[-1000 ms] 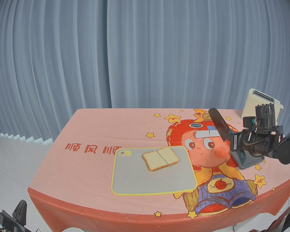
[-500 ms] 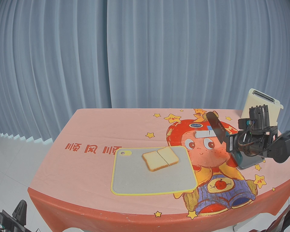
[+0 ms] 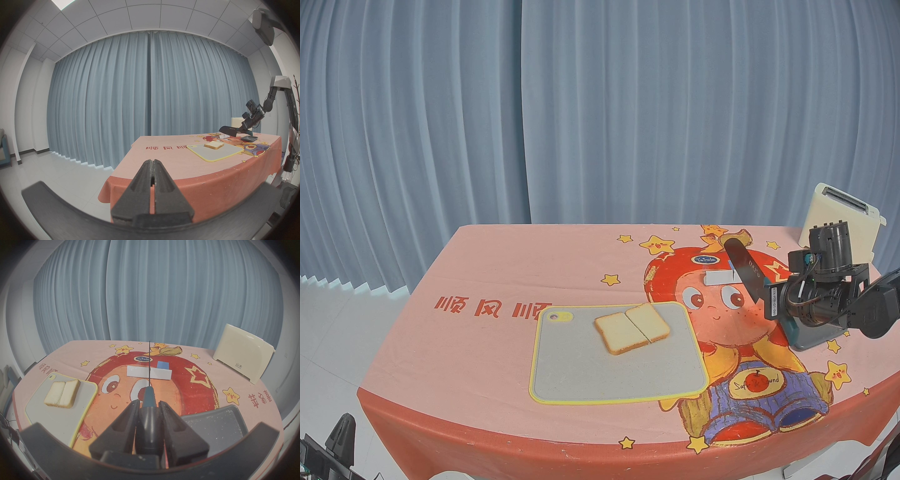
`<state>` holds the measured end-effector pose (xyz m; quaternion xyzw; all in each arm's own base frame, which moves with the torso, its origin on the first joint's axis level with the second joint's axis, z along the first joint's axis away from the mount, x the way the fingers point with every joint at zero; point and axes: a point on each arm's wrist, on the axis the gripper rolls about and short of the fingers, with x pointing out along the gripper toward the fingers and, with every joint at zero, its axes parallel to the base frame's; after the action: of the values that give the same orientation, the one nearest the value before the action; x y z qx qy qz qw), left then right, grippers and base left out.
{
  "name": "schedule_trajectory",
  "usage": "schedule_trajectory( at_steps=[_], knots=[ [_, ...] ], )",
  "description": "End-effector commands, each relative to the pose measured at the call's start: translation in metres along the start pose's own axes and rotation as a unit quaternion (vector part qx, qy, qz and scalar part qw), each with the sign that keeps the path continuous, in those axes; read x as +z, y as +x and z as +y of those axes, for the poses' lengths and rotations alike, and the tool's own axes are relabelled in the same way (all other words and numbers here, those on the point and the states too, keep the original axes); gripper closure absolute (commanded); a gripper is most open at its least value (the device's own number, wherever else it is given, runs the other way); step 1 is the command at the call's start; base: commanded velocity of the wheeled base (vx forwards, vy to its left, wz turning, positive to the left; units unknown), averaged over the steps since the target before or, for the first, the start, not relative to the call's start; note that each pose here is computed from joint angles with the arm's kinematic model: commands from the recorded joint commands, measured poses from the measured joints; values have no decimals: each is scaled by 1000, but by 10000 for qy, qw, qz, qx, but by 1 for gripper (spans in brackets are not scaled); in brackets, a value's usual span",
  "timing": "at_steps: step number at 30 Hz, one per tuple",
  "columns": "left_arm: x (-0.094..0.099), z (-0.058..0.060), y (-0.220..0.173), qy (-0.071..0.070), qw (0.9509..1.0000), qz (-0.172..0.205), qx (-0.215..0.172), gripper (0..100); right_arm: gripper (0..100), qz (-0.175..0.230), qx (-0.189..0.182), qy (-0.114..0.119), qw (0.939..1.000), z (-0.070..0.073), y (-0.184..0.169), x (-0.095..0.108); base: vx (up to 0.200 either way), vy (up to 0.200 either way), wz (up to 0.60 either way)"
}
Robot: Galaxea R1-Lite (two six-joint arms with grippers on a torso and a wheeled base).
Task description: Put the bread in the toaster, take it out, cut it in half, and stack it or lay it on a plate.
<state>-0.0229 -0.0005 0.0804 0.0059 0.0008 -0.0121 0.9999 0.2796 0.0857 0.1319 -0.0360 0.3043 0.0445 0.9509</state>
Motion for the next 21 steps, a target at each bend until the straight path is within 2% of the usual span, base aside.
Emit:
schedule_trajectory(
  at_steps=[1, 21],
  knots=[
    [-5, 0, 1, 1, 10000, 37, -2, 100, 100, 42, -6, -6, 10000, 0, 3, -1, 0, 0, 0],
    [-5, 0, 1, 1, 10000, 37, -2, 100, 100, 101, -4, -37, 9999, 1, 3, -4, 0, 0, 0]
  ],
)
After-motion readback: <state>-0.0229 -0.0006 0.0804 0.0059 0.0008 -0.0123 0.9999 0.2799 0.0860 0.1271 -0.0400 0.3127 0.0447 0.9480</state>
